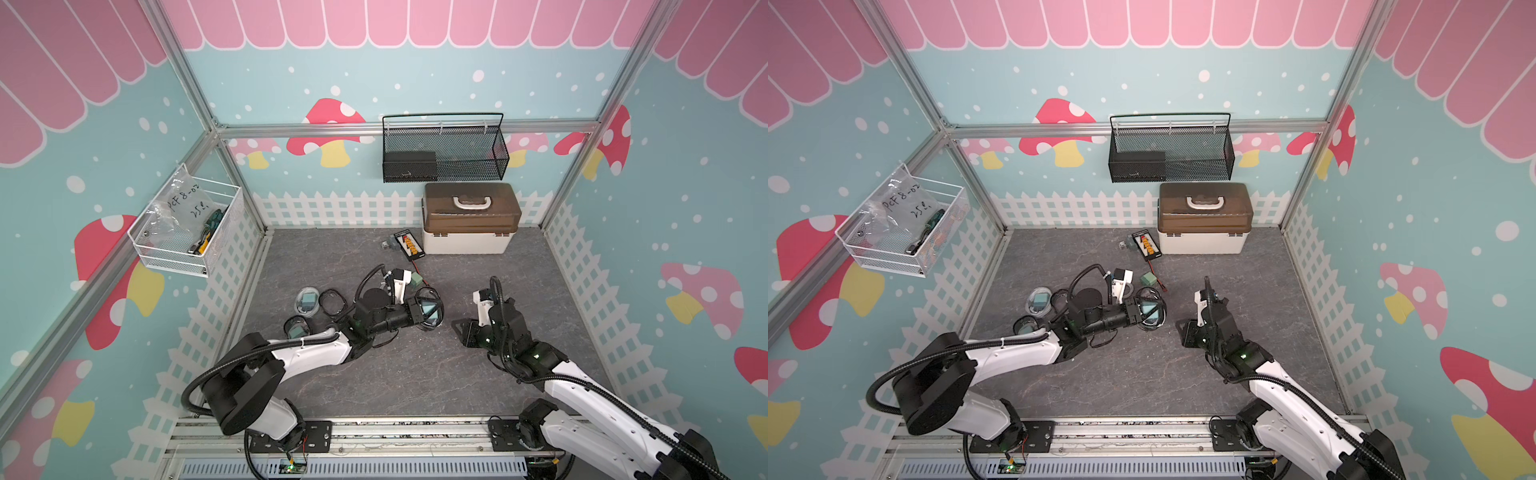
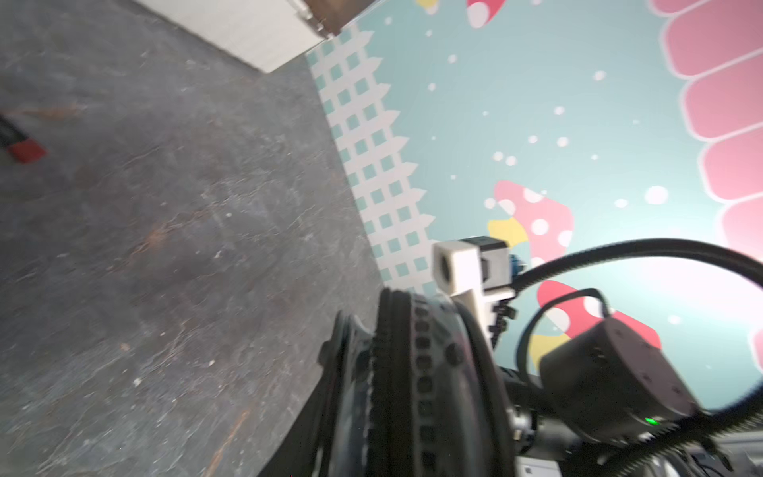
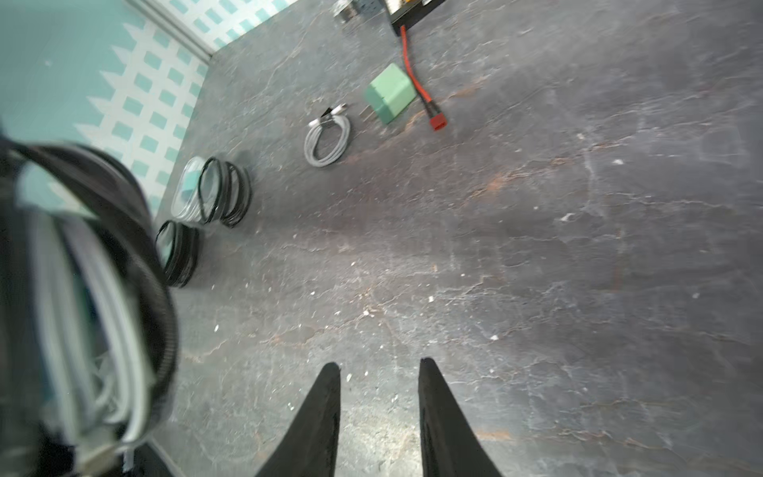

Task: Pack away charging kits
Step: Pick up the storage bag at the center of the board.

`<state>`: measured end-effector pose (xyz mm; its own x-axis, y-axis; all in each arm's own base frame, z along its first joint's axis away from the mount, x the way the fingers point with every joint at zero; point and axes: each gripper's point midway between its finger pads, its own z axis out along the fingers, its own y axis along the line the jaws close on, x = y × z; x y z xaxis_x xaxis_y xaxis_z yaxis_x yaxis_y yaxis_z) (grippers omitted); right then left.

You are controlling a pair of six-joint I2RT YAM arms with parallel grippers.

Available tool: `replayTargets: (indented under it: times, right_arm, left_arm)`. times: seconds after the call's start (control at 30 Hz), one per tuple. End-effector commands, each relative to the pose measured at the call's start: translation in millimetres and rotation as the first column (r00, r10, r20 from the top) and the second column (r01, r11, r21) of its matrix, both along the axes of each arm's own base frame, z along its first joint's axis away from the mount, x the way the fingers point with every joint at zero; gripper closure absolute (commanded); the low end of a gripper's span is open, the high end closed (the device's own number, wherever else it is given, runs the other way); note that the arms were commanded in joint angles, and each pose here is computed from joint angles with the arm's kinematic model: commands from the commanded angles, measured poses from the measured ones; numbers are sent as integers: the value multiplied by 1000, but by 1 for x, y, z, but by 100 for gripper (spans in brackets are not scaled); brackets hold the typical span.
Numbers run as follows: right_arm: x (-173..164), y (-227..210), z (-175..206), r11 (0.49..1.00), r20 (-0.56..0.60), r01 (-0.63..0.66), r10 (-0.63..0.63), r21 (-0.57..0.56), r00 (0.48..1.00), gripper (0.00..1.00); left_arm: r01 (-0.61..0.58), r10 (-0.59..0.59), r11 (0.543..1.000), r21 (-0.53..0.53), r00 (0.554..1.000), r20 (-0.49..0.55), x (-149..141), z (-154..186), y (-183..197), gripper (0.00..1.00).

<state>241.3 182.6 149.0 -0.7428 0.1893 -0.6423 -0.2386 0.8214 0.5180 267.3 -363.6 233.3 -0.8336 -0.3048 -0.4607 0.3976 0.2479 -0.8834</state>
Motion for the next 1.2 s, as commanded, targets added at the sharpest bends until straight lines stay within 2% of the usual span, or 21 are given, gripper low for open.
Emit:
replayTargets:
  times: [0.0,0.1,0.33,0.9,1.07,1.17]
  right_arm:
    - [-5,23,46,991,127,-109,98,80,987,66]
    - [-16,37,74,966,206,-204,170,157,964,64]
    - [-24,44,109,947,284,-245,180,210,942,63]
    - [-11,75,125,935,291,-282,213,217,932,69]
    - [-14,86,134,924,315,-311,235,220,920,70]
    - [-13,88,136,926,320,-310,232,217,918,77]
  left_arm:
    - [23,-18,999,-43,994,109,-10,25,8,90]
    - [10,1,997,-78,989,146,-14,41,18,90]
    - [26,-4,993,-116,982,189,-24,58,27,88]
    - [108,-71,978,-180,978,198,-32,64,17,83]
    - [125,-92,976,-181,979,180,-30,56,8,78]
    - [136,-102,972,-189,978,180,-31,56,5,70]
